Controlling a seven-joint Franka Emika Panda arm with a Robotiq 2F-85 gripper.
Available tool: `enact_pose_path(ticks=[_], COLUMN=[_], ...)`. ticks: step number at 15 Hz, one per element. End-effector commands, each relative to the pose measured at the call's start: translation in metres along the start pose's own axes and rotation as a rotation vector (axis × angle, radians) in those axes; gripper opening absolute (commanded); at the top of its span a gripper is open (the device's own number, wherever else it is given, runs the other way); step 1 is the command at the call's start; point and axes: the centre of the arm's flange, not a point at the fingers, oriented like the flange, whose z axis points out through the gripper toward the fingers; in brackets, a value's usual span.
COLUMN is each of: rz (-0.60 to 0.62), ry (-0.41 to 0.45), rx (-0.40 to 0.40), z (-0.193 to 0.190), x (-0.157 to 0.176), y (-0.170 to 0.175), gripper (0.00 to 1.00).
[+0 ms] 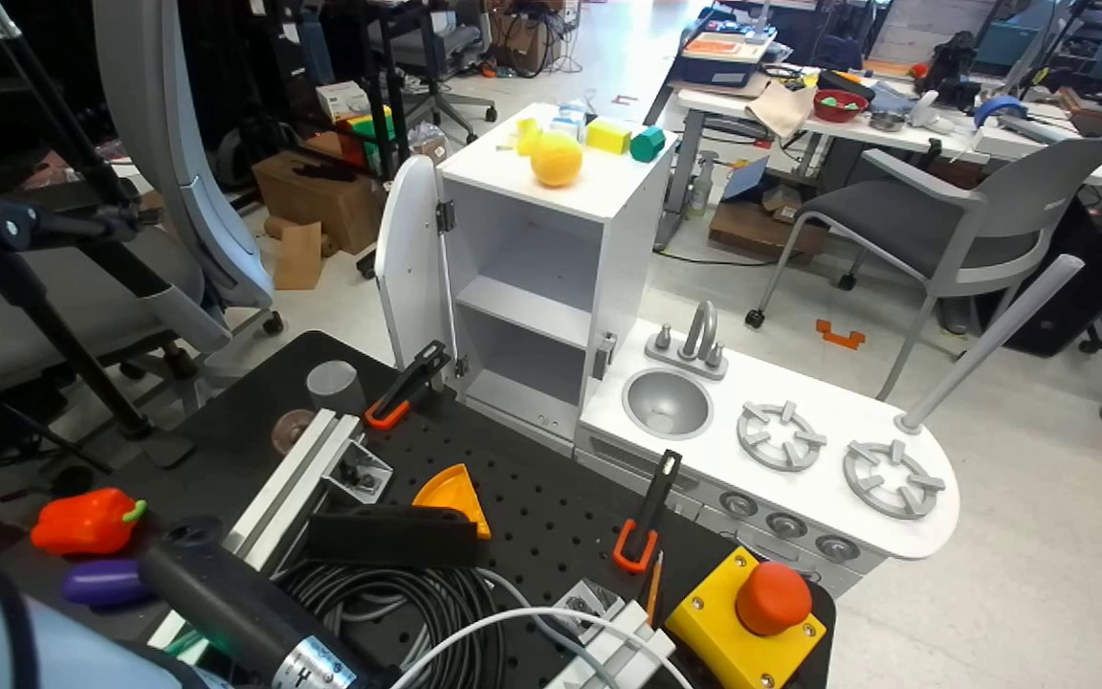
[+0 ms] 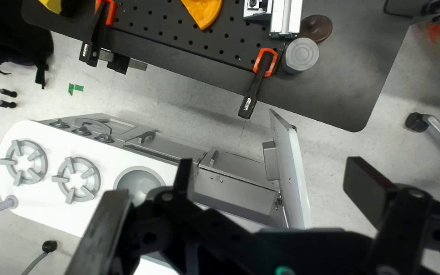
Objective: Close the drawer
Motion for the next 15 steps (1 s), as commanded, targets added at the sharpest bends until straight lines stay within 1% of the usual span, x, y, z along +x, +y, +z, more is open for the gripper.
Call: enact_pose_path(ticks=[1,2,5,10,13,15], rz=[0.044,0.049,0.051,0.011,-0.01,0.006], ry=[-0.056,-0.071,-0.151,-0.279,-0.358,-0.387], rx=[-0.014,-0.019,-0.037,-0.02,-0.027,-0.058], z=[0.029,0.037,0.064,0.092,0.105,0.112], x=[0.051,0.06,0.086,0.13,0.148,0.156], y=[-0.013,-0.014,-0.021,-0.048,-0.06,-0.061], gripper=[1.0,1.0,1.0,1.0,1.0,1.0])
